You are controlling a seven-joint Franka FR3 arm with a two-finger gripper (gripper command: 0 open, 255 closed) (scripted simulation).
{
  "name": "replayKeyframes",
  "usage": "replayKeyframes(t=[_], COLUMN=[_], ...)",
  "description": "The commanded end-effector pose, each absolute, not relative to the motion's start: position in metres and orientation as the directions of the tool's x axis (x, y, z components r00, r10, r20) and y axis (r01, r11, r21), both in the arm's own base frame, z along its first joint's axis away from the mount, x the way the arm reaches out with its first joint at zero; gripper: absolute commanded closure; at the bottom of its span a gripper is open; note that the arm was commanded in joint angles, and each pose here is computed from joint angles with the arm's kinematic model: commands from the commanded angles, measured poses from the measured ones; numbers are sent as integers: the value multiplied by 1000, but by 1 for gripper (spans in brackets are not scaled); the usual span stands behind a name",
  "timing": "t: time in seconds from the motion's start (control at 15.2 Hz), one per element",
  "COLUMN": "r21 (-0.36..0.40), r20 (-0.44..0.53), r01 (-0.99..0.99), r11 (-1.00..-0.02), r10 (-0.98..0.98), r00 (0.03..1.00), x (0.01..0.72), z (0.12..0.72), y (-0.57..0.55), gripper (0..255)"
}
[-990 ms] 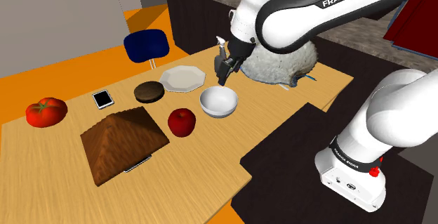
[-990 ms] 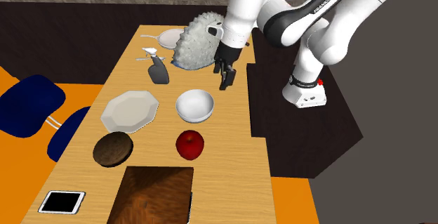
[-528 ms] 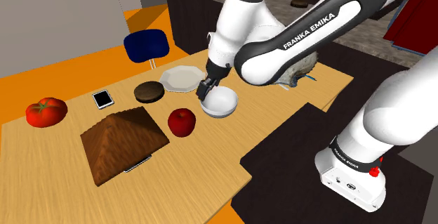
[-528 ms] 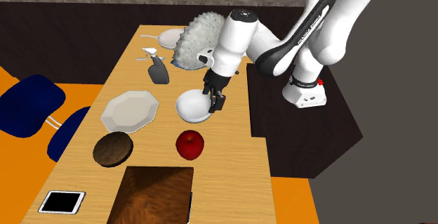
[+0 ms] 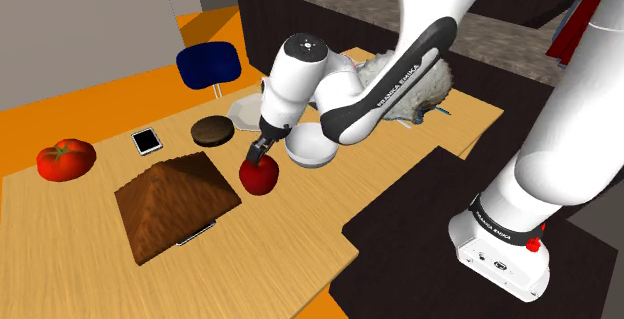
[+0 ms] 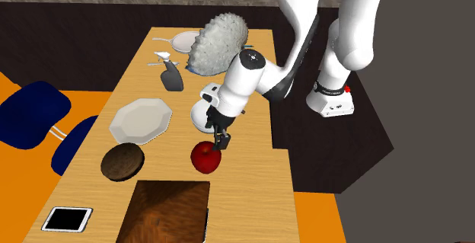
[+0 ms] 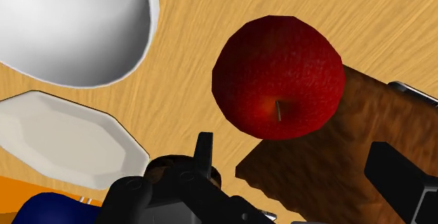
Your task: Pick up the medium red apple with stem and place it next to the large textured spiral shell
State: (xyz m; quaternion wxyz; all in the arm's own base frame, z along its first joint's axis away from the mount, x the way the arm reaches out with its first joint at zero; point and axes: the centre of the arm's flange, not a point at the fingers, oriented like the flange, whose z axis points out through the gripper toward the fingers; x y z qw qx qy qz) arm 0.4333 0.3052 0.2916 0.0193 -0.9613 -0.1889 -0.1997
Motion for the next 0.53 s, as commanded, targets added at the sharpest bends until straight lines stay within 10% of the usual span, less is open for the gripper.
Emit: replayKeyframes(t=[0.0, 0.46], r21=[45, 45], r20=[403, 403], r01=[381, 381], r11=[-923, -923], r10=[366, 366], r00=[839, 839], x=[435, 450], z=[279, 242], y=[314, 318], gripper=[0, 0])
